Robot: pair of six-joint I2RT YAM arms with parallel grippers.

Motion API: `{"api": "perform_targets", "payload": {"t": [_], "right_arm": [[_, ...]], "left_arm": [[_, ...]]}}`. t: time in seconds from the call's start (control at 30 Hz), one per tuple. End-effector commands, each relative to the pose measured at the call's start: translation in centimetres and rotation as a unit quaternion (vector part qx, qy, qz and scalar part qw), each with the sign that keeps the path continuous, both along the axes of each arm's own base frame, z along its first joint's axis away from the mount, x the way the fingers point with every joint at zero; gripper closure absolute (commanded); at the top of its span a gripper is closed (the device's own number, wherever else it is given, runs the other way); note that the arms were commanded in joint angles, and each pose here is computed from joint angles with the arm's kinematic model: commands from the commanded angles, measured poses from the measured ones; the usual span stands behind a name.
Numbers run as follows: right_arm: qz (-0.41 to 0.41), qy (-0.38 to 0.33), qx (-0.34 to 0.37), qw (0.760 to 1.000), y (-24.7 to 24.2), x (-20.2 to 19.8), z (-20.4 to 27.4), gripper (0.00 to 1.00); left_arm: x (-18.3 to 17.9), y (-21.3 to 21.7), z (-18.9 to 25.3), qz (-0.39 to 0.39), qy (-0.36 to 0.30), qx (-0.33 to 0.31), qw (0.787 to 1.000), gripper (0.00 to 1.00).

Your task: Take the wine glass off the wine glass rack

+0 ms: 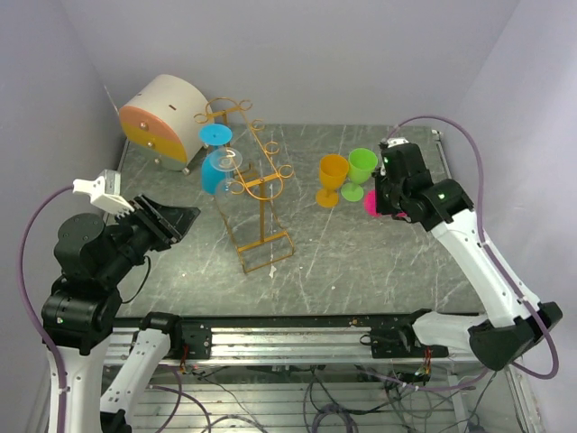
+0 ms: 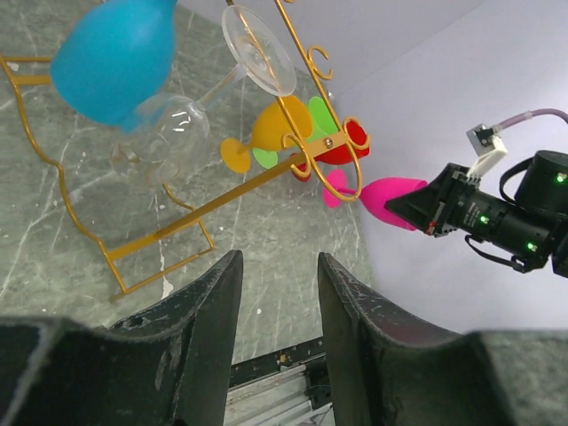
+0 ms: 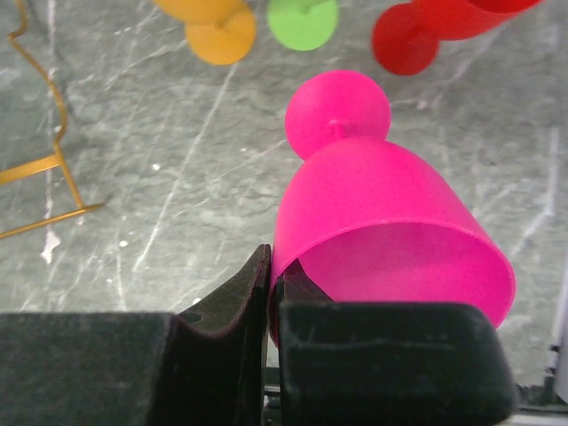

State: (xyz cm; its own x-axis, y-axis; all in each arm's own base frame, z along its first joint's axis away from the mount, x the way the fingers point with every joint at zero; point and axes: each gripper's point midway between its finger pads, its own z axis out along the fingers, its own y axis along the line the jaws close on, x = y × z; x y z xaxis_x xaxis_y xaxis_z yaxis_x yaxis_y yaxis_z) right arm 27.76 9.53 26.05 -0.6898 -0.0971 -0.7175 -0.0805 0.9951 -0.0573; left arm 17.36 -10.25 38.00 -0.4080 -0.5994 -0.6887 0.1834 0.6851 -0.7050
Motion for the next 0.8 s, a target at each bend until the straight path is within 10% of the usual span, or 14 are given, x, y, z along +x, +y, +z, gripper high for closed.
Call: {"api": "perform_targets", "payload": {"t": [0.0,0.77], "right_arm": [[0.081,0.006,0.068,0.994,4.1,1.4,-0.4,1.00],[0.090,0.101,0.058,0.989,7.6,4.6,-7.6,1.00]], "left_arm": [[-0.3,0.7,-0.5,0.014,-0.004,0.013,1.000,0.51],[-0.5,0.8,-3.2,0.016,0.022,0.018,0.999,0.51]]}}
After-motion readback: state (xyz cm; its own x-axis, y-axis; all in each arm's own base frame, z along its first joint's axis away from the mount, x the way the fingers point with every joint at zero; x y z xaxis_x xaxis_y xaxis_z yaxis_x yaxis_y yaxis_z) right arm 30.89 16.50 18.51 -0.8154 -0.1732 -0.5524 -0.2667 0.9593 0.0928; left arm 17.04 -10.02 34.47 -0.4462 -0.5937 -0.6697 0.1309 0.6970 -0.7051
